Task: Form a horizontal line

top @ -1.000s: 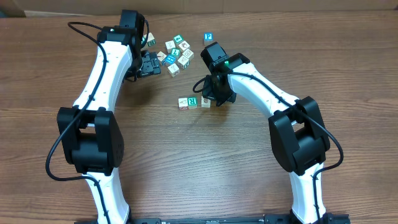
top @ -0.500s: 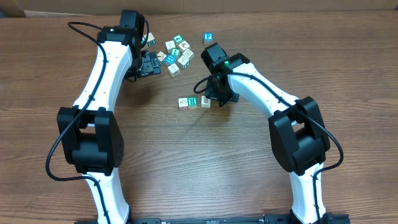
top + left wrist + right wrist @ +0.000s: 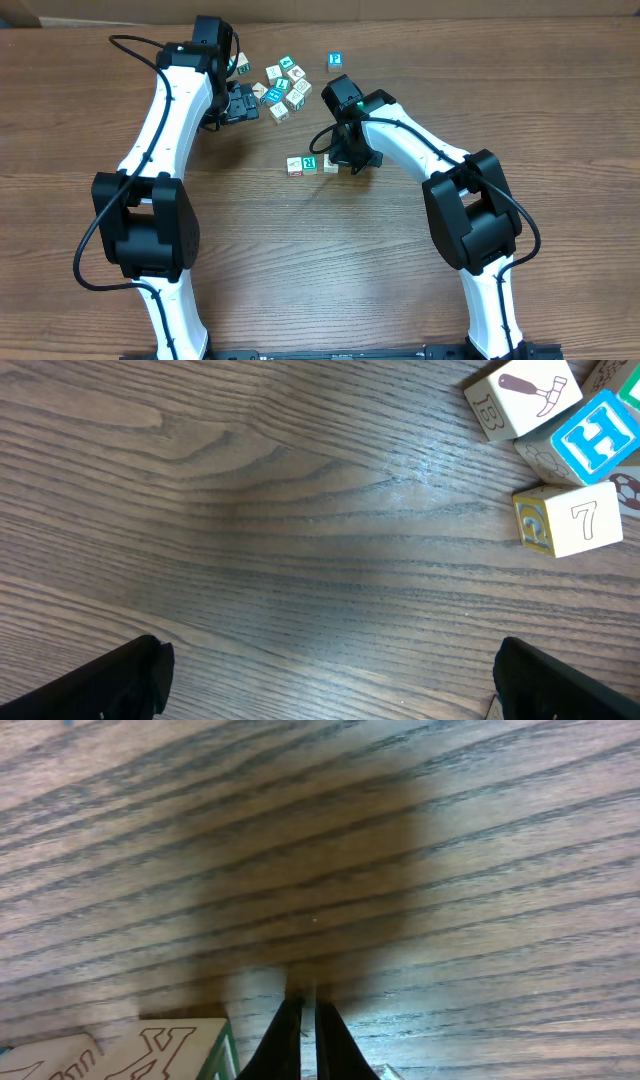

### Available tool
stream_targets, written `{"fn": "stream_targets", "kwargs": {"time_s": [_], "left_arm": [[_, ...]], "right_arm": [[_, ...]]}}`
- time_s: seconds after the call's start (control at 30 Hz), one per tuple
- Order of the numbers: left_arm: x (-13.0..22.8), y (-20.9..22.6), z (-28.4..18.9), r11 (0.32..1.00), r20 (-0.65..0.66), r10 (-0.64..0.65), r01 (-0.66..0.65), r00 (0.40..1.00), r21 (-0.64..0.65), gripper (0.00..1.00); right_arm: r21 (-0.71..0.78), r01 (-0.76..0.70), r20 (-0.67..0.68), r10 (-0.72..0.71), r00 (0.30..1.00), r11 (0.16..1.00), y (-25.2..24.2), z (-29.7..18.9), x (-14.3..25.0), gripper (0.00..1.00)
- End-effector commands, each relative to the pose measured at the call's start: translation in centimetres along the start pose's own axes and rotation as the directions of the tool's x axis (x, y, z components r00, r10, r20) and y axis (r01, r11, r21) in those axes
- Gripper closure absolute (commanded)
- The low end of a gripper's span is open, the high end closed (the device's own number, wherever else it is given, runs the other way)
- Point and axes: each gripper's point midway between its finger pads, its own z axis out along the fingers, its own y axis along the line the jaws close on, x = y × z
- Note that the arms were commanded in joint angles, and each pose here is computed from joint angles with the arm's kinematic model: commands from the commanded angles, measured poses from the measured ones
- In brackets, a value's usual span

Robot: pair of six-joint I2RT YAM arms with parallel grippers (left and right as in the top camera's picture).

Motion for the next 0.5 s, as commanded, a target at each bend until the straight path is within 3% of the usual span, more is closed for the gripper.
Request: {"fn": "stream_targets", "kwargs": {"time_s": [0.0, 0.47], "left_arm": [[-0.74, 0.24, -1.17, 1.000, 0.034, -0.008, 0.008, 0.999, 0.004, 0.00], [-0.74, 0.24, -1.17, 1.000, 0.034, -0.008, 0.008, 0.999, 0.004, 0.00]], "right_arm": [[-0.032, 0.012, -0.034, -0.013, 0.999, 0.999, 0.66, 0.26, 0.80, 0.96], [-0.084, 0.010, -0.065, -0.015, 0.998, 0.996, 1.58, 0.18, 1.30, 0.96]]}}
